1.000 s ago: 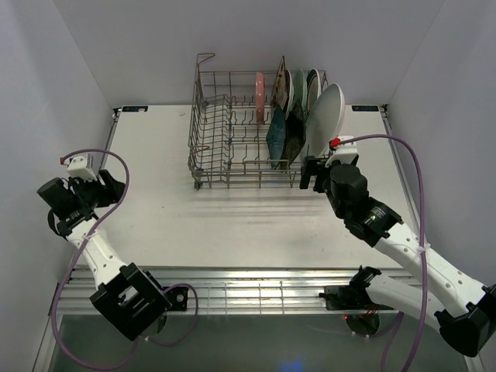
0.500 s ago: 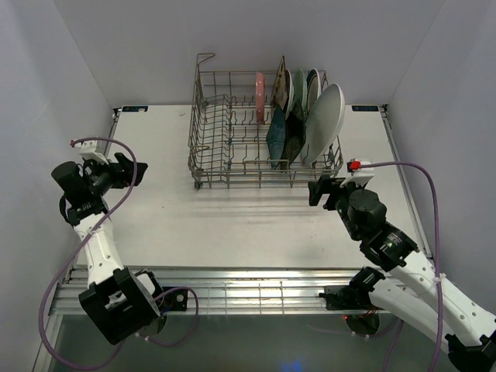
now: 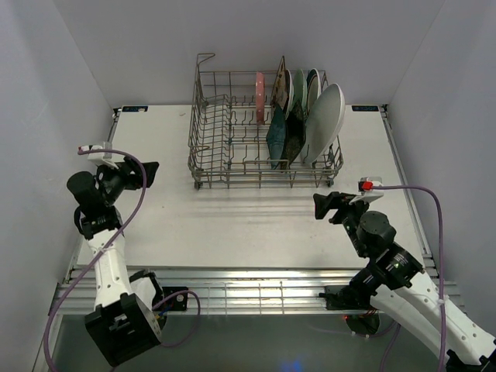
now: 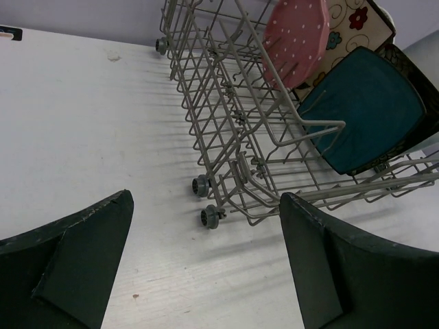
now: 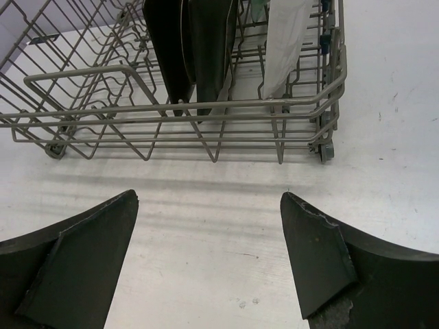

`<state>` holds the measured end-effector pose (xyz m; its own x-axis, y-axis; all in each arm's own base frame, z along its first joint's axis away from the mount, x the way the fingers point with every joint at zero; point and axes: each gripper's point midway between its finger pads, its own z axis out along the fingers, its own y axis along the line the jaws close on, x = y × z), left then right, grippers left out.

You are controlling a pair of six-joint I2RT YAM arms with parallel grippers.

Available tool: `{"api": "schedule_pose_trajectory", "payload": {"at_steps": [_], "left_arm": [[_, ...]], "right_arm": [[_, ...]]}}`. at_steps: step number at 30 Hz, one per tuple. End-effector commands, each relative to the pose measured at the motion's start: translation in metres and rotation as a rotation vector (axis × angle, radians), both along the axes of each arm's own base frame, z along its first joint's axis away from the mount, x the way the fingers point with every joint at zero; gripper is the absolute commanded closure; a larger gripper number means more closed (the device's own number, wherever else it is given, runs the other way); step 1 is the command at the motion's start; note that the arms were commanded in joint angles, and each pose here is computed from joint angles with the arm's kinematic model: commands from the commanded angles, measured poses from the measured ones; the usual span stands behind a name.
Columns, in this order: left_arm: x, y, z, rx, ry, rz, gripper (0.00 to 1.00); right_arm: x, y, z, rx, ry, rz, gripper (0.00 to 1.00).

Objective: Load the plates into the dish rack
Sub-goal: Reset both arms

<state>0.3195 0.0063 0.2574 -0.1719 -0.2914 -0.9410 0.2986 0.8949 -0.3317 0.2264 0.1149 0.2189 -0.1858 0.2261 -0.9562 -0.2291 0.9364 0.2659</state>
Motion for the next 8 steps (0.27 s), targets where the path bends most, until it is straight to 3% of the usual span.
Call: {"api": "schedule_pose_trajectory", "payload": {"at_steps": [1,8], "left_arm": [[0.0023,-0.0012,0.0002,-0.015,-0.003,0.006,0.02],[0.0046,-0.0016,-0.0033,-0.010,0.004,0.008,0.02]], "right_arm": [[-0.0004,0.0026,0.0090,0.049,-0.035,0.009,0.10],[0.0013,0.0045,0.0062,0.040,-0.025,0.010,0.10]]}}
